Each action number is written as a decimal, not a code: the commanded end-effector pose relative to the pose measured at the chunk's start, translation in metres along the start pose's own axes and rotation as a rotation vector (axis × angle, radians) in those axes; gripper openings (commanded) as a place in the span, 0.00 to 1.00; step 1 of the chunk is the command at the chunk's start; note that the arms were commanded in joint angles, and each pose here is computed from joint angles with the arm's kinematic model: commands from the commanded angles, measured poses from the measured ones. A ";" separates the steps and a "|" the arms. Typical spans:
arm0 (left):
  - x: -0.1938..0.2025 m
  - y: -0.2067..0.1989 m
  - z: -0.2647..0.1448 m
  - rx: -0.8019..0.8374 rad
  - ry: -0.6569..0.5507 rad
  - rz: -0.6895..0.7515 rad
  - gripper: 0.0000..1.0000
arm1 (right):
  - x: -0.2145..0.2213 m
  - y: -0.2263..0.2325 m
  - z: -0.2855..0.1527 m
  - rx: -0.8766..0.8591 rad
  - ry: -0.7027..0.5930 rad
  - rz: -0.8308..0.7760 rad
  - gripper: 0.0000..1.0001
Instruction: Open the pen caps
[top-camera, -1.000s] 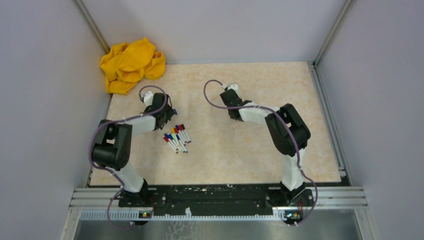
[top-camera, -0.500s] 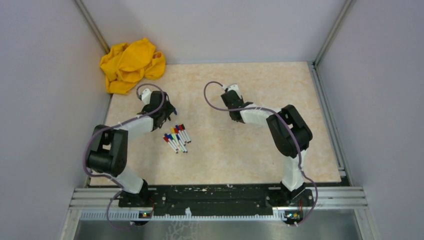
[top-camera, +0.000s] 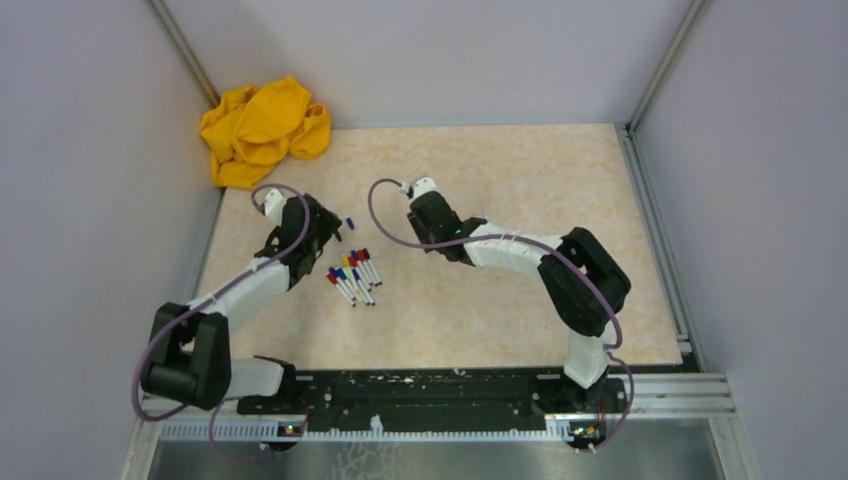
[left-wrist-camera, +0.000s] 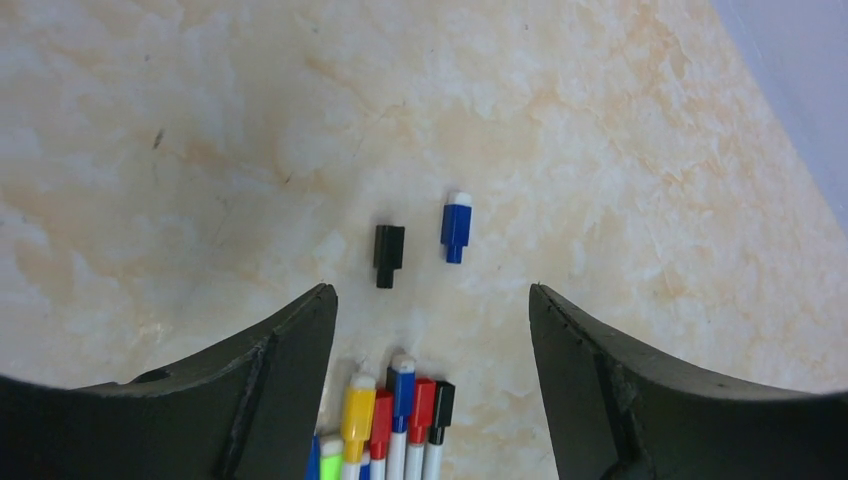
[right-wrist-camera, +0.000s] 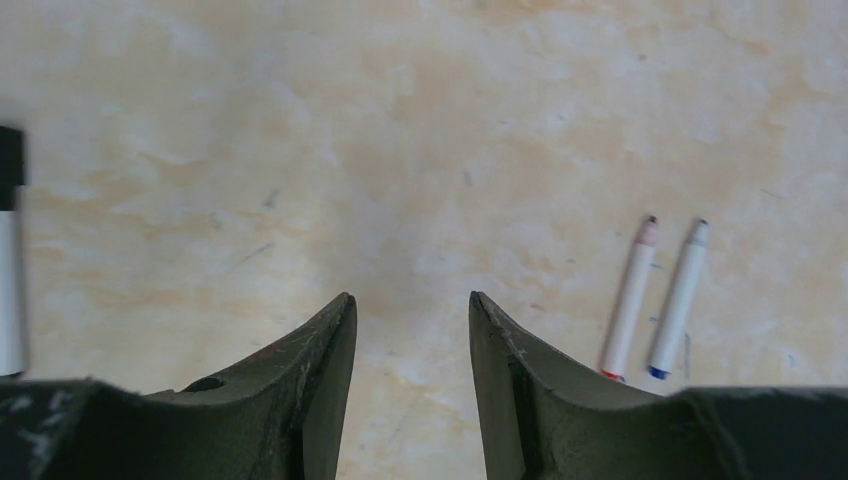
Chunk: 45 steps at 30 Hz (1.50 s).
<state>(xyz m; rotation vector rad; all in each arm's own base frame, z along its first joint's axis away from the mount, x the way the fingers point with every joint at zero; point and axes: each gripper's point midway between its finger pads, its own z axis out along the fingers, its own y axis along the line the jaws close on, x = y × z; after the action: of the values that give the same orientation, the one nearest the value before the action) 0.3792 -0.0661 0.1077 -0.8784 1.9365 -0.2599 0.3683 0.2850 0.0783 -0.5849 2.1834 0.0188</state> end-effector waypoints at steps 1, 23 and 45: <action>0.000 0.010 -0.020 0.011 -0.011 -0.078 0.78 | -0.037 0.052 -0.012 -0.169 -0.072 0.034 0.46; -0.003 0.047 -0.067 0.038 -0.074 -0.220 0.79 | -0.031 0.163 0.005 -0.387 0.003 0.010 0.47; -0.009 0.047 -0.070 0.044 -0.100 -0.230 0.79 | -0.011 0.182 0.010 -0.387 0.063 -0.040 0.47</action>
<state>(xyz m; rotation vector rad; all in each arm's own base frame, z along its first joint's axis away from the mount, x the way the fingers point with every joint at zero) 0.3066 -0.0401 0.1288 -1.0354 1.7384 -0.3888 0.3086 0.4363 0.0388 -0.8490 2.2695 0.3931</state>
